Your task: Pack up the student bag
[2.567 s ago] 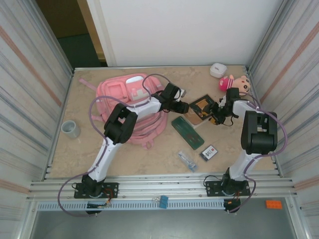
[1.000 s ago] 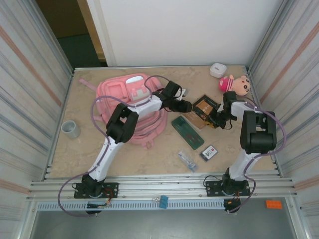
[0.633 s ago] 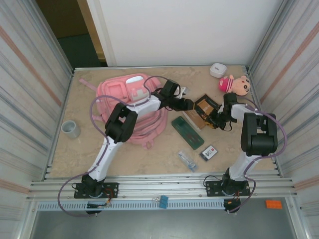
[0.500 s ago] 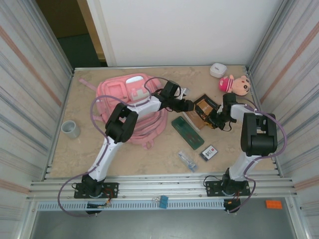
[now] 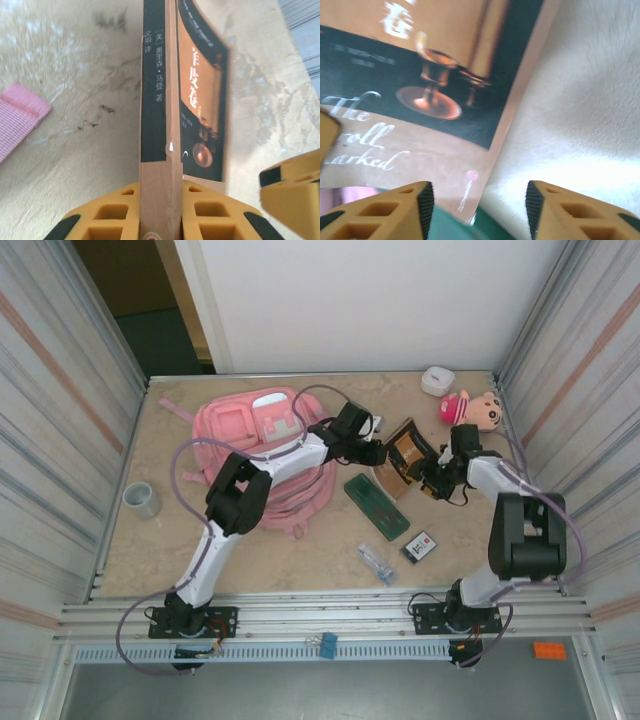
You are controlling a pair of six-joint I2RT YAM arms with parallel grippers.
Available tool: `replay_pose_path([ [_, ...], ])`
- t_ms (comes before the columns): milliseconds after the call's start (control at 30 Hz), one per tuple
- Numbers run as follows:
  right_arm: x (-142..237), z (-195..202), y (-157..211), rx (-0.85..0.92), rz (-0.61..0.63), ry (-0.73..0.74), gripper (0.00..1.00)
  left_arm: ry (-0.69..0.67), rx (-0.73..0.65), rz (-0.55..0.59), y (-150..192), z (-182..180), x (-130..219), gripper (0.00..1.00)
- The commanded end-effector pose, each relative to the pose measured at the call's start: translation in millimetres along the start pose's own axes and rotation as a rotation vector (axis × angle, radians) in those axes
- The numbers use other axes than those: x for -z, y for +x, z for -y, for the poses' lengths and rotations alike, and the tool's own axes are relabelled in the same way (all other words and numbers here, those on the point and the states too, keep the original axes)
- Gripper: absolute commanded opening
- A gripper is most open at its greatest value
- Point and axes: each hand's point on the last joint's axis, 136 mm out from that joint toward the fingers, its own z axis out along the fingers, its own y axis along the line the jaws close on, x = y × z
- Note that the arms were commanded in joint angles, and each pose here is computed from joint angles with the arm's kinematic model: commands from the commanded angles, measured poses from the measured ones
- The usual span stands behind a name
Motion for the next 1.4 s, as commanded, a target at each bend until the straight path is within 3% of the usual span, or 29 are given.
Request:
replay_pose_path([
  [0,51,-25,-15,0.067,0.152,-0.064,0.61,0.013,-0.193,0.237,-59,50,74,0.00],
  [167,121,-74,-19,0.217,0.323,-0.219,0.70,0.103,-0.263,0.466,-74,89,154,0.00],
  [367,188,-127,0,0.375,0.497,-0.487,0.75,0.138,-0.312,0.626,-57,109,236,0.00],
  [600,214,-155,30,0.441,0.523,-0.714,0.91,0.238,-0.271,0.761,-25,122,311,0.00],
  [733,215,-165,45,0.422,0.475,-0.837,1.00,0.306,-0.189,0.804,-13,124,333,0.00],
  [1033,207,-205,105,0.530,0.274,-1.010,0.99,0.438,-0.030,0.826,-9,130,347,0.01],
  [1233,170,-209,96,0.381,0.177,-0.965,0.99,0.570,0.037,0.867,-18,144,361,0.01],
  [1367,178,-220,98,0.398,0.169,-1.031,0.99,0.608,0.031,0.851,-19,152,363,0.01],
])
